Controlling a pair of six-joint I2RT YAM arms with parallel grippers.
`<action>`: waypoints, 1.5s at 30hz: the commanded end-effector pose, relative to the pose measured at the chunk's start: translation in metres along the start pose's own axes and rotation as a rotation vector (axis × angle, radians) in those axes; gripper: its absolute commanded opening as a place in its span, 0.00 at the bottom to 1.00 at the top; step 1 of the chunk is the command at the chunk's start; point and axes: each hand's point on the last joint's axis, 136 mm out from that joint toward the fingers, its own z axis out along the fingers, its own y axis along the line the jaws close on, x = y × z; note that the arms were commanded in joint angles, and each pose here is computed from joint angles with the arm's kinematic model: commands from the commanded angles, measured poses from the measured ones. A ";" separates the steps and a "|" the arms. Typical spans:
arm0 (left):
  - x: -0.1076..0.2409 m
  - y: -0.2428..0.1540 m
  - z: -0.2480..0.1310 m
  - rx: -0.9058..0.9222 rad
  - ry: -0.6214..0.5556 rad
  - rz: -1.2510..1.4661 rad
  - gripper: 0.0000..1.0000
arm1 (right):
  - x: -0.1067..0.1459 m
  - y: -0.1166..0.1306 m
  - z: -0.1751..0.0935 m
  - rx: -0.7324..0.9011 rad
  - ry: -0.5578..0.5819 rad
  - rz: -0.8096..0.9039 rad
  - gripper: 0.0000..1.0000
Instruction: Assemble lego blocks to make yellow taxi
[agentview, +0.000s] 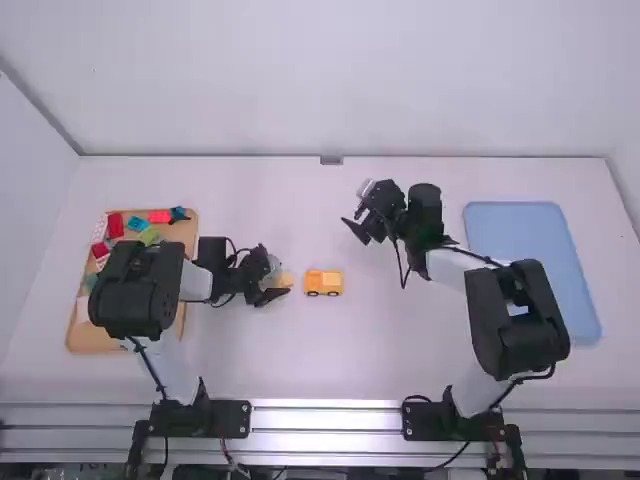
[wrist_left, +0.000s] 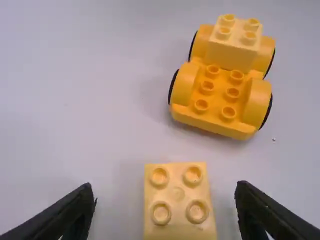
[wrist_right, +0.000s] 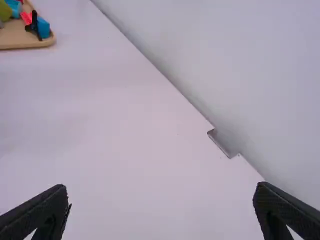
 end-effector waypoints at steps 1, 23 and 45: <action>0.011 -0.005 0.001 -0.013 0.032 -0.028 0.70 | 0.001 0.004 0.000 -0.013 -0.001 0.006 0.98; 0.007 -0.008 0.003 -0.037 0.006 0.018 0.29 | 0.005 0.007 0.000 -0.021 0.012 0.028 0.98; -0.085 -0.015 -0.001 0.150 -0.123 0.128 0.14 | 0.058 0.160 -0.040 -0.680 -0.152 0.048 0.98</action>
